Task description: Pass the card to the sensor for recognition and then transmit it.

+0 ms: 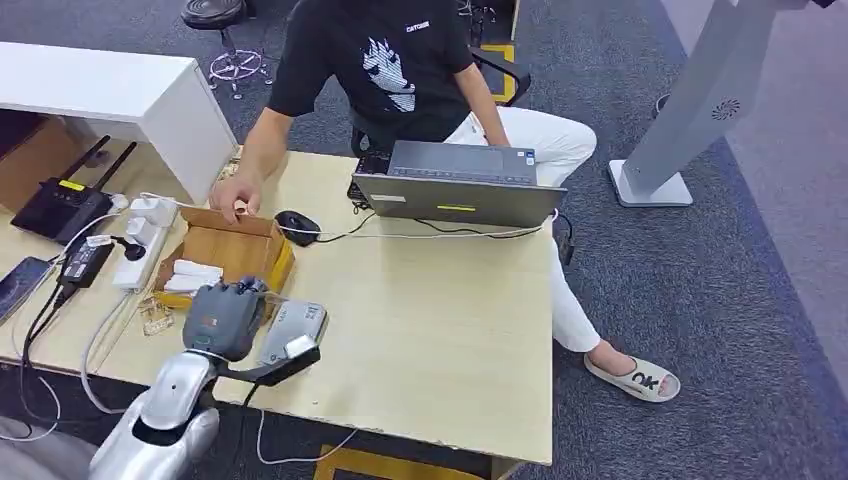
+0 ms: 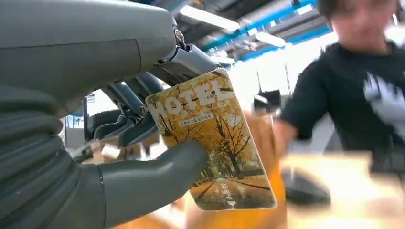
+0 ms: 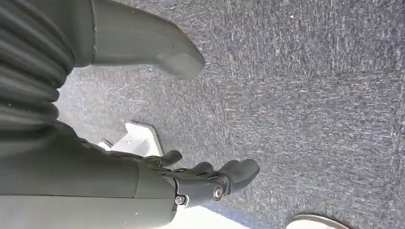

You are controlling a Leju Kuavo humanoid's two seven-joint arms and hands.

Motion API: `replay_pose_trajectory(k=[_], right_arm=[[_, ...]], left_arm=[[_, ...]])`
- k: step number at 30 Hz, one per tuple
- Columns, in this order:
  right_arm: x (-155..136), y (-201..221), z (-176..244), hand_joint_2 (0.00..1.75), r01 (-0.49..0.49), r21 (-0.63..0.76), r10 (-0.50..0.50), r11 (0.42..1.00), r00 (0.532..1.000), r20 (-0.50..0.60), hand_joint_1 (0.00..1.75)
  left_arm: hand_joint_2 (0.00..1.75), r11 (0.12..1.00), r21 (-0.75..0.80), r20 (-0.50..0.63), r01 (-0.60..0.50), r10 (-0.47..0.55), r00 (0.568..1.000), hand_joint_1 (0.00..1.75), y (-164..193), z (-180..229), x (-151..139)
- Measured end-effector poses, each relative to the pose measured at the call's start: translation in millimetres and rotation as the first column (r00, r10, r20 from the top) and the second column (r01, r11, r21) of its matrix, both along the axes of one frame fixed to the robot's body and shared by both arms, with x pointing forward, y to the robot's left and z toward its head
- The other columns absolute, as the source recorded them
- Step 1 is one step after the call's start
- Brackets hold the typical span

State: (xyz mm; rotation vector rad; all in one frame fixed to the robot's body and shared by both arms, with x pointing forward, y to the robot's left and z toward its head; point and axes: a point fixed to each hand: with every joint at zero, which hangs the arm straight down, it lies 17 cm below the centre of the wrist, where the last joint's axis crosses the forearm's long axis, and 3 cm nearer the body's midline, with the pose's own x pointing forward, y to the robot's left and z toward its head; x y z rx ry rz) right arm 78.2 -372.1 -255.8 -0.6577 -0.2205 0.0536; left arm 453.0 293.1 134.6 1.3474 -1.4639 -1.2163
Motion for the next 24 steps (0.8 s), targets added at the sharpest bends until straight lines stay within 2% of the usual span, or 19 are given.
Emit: replay_pose_trajectory(k=[5, 9, 15, 24], right_arm=[[2, 0, 0, 1.75, -0.025, -0.004, 0.025, 1.0, 1.0, -0.002, 0.0], [3, 1, 0, 1.75, -0.034, -0.006, 0.034, 0.999, 0.999, -0.003, 0.0], [2, 1, 0, 1.75, -0.036, -0.007, 0.036, 0.999, 0.999, -0.012, 0.0], [-1, 2, -1, 1.75, -0.03, -0.005, 0.03, 1.0, 0.999, -0.026, 0.0]], left_arm=[[1.75, 0.999, -0.035, 0.159, 0.016, -0.01, 0.987, 1.75, -3, 89, 25], [1.75, 1.0, -0.02, 0.241, 0.025, -0.019, 0.97, 1.75, -6, 130, 31], [1.75, 1.0, 0.009, 0.311, 0.002, -0.005, 0.95, 1.75, 0, 165, 37], [1.75, 0.999, 0.02, 0.358, -0.029, 0.02, 0.934, 1.75, 12, 189, 41]])
